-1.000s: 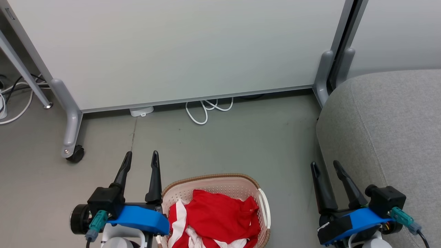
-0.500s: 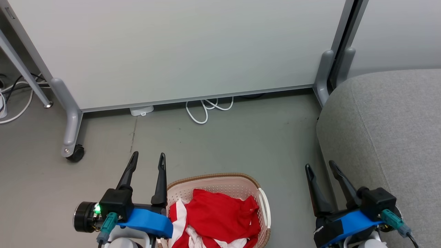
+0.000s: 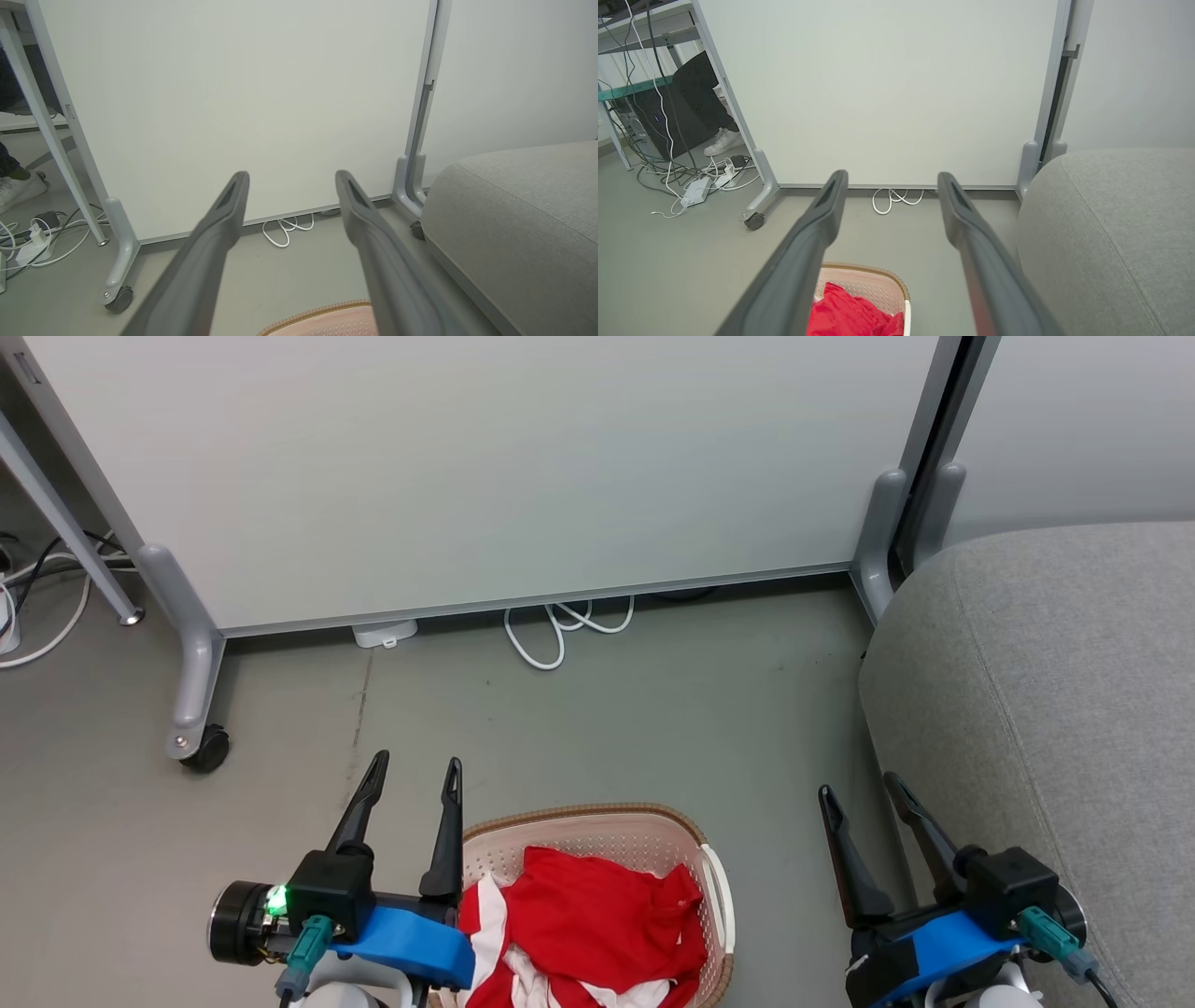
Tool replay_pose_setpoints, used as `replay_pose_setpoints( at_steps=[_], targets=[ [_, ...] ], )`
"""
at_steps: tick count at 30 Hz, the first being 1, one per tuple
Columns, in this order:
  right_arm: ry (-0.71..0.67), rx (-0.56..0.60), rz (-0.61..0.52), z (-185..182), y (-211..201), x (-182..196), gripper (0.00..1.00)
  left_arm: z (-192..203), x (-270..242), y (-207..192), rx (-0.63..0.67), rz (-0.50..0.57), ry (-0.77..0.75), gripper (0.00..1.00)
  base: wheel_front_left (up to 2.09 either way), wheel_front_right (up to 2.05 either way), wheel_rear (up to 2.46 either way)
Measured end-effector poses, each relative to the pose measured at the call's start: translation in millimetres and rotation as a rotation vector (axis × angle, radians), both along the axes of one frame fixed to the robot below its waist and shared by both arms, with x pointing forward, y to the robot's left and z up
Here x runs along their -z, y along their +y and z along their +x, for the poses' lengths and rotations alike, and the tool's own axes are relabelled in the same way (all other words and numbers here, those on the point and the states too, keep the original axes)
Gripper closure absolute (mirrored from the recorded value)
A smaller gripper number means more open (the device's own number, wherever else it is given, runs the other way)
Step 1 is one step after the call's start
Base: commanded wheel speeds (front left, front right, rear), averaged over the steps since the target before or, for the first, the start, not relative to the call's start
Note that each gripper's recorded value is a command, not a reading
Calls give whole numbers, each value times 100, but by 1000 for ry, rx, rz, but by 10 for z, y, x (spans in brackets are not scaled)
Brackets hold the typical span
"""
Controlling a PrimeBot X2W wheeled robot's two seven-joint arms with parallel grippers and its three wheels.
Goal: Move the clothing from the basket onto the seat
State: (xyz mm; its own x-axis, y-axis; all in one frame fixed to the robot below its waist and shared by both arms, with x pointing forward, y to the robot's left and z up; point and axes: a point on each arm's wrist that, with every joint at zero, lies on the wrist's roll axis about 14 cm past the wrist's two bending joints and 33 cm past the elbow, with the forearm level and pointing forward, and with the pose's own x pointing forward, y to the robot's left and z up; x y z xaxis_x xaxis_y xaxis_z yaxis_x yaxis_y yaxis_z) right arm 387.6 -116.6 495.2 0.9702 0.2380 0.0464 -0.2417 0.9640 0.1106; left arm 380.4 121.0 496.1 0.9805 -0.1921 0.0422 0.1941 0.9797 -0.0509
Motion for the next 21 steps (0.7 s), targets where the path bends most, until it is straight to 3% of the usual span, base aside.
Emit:
replay_pose_setpoints(
  at_steps=[10, 21],
  targets=[
    [7, -1, 1, -5, 2, 22, 0, 9, 28, -2, 2, -5, 10, 0, 0, 0, 0],
    [8, 18, -2, 174, -65, 45, 0, 327, 194, -283, 142, 64, 52, 0, 0, 0, 0]
  ],
)
